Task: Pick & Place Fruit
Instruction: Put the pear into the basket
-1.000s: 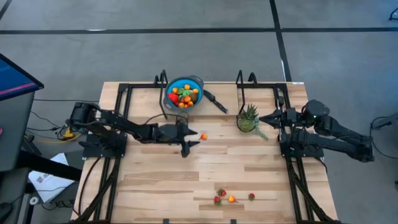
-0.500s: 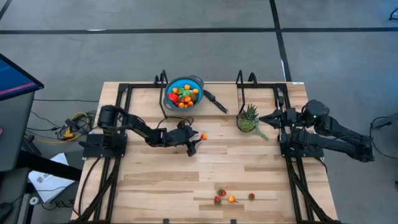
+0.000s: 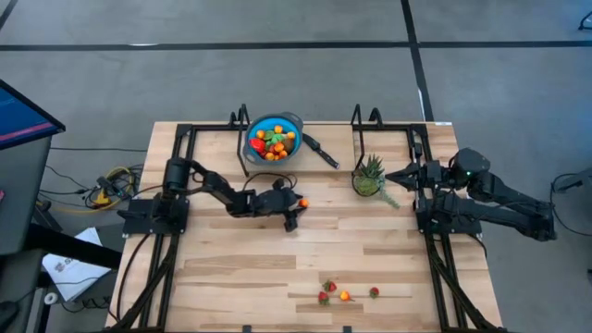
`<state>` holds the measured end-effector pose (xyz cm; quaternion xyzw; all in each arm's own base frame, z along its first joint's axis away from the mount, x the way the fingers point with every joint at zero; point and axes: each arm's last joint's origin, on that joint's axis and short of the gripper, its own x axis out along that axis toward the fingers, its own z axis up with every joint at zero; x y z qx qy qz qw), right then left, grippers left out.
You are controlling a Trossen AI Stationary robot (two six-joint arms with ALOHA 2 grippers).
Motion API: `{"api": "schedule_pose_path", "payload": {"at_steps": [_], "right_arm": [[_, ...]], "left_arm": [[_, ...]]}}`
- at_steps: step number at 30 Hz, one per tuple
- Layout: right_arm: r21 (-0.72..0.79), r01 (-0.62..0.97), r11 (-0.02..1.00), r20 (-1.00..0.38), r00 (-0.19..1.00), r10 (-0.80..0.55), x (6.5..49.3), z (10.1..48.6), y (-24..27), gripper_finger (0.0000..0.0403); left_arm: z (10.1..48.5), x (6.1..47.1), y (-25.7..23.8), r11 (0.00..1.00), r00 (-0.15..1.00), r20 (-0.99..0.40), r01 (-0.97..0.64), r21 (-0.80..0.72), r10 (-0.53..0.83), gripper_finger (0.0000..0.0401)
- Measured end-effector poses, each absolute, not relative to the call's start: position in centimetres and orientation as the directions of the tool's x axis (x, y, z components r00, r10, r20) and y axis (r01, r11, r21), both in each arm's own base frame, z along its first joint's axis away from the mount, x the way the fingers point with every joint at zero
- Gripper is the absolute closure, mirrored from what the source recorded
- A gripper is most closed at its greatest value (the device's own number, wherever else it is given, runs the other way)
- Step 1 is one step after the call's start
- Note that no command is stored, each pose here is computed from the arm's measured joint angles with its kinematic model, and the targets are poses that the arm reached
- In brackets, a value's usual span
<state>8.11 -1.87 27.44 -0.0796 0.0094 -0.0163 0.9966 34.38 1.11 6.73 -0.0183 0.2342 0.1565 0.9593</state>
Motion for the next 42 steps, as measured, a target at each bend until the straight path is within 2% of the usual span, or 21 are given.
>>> {"api": "schedule_pose_path", "payload": {"at_steps": [11, 23, 31, 36, 42], "right_arm": [[-0.159, 0.031, 0.987, -0.016, 0.999, -0.034, 8.1, 27.4, -1.9, 0.0403], [-0.159, 0.031, 0.987, -0.016, 0.999, -0.034, 8.1, 27.4, -1.9, 0.0403], [-0.159, 0.031, 0.987, -0.016, 0.999, -0.034, 8.1, 27.4, -1.9, 0.0403], [-0.159, 0.031, 0.987, -0.016, 0.999, -0.034, 8.1, 27.4, -1.9, 0.0403], [-0.159, 0.031, 0.987, -0.016, 0.999, -0.034, 8.1, 27.4, -1.9, 0.0403]], "left_arm": [[6.7, 34.6, 1.2, 0.956, 0.847, -0.457, -0.294, 0.024, 0.272, 0.0205], [6.7, 34.6, 1.4, 0.947, 0.851, -0.447, -0.319, -0.024, 0.275, 0.0294], [7.0, 34.8, 1.2, 0.954, 0.871, -0.425, -0.295, -0.055, 0.245, 0.0295], [8.9, 34.9, 1.1, 0.953, 0.898, -0.371, -0.29, -0.092, 0.238, 0.0297], [13.4, 34.8, 1.1, 0.951, 0.939, -0.242, -0.281, -0.128, 0.244, 0.0298]]}}
